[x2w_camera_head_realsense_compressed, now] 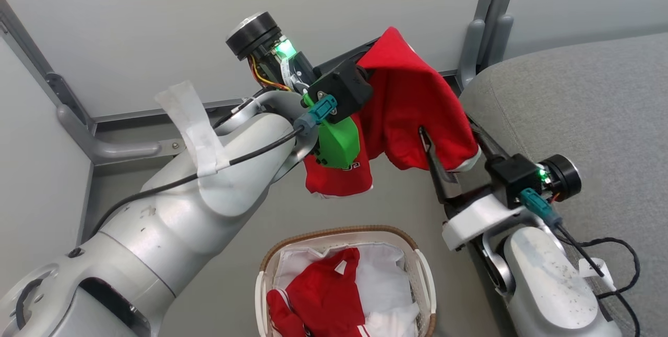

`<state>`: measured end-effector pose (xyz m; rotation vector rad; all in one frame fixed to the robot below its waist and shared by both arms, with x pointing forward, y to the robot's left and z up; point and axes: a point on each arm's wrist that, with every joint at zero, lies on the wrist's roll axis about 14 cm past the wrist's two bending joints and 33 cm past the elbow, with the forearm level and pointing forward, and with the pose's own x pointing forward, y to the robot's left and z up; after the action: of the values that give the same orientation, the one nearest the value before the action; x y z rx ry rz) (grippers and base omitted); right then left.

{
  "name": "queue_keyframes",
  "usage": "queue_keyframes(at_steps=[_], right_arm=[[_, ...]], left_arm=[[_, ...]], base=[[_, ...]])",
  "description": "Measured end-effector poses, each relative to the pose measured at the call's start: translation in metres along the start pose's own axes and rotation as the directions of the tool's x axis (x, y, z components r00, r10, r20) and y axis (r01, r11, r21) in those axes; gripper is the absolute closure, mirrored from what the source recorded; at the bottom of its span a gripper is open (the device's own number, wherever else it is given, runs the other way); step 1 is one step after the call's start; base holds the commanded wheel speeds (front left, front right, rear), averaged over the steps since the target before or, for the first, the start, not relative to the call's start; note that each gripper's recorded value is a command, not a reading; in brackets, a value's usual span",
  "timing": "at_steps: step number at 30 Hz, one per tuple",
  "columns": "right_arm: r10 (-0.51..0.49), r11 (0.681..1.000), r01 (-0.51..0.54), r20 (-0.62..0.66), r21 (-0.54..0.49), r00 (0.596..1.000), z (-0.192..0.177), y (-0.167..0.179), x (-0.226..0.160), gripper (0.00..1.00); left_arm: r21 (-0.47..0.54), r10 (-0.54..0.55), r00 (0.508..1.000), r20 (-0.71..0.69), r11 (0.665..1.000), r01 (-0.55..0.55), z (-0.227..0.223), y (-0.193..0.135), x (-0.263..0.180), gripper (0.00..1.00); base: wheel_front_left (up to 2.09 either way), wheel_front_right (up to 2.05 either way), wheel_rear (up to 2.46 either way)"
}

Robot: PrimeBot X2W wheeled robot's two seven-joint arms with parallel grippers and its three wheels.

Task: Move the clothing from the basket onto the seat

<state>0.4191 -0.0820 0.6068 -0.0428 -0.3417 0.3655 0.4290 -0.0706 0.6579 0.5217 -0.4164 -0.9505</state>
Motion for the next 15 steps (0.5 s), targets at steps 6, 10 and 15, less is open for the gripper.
queue_keyframes(at_steps=[6,10,15], right_arm=[[0.060,0.998,-0.061,-0.048,-0.025,0.997,-0.013,0.013,0.014,0.00],[0.107,0.994,-0.108,-0.095,-0.006,0.990,-0.027,0.028,0.018,0.61],[0.117,0.993,-0.117,-0.093,0.005,0.989,-0.025,0.028,0.027,1.00]], left_arm=[[-0.001,-0.004,1.000,0.022,1.000,0.004,0.007,-0.002,0.000,1.00],[-0.003,-0.011,0.999,0.036,1.000,0.011,0.011,-0.005,0.001,1.00],[-0.034,-0.002,1.000,0.031,0.999,0.003,0.006,-0.005,-0.002,1.00]], base=[[0.00,0.00,0.00],[0.00,0.00,0.00],[0.00,0.00,0.00]])
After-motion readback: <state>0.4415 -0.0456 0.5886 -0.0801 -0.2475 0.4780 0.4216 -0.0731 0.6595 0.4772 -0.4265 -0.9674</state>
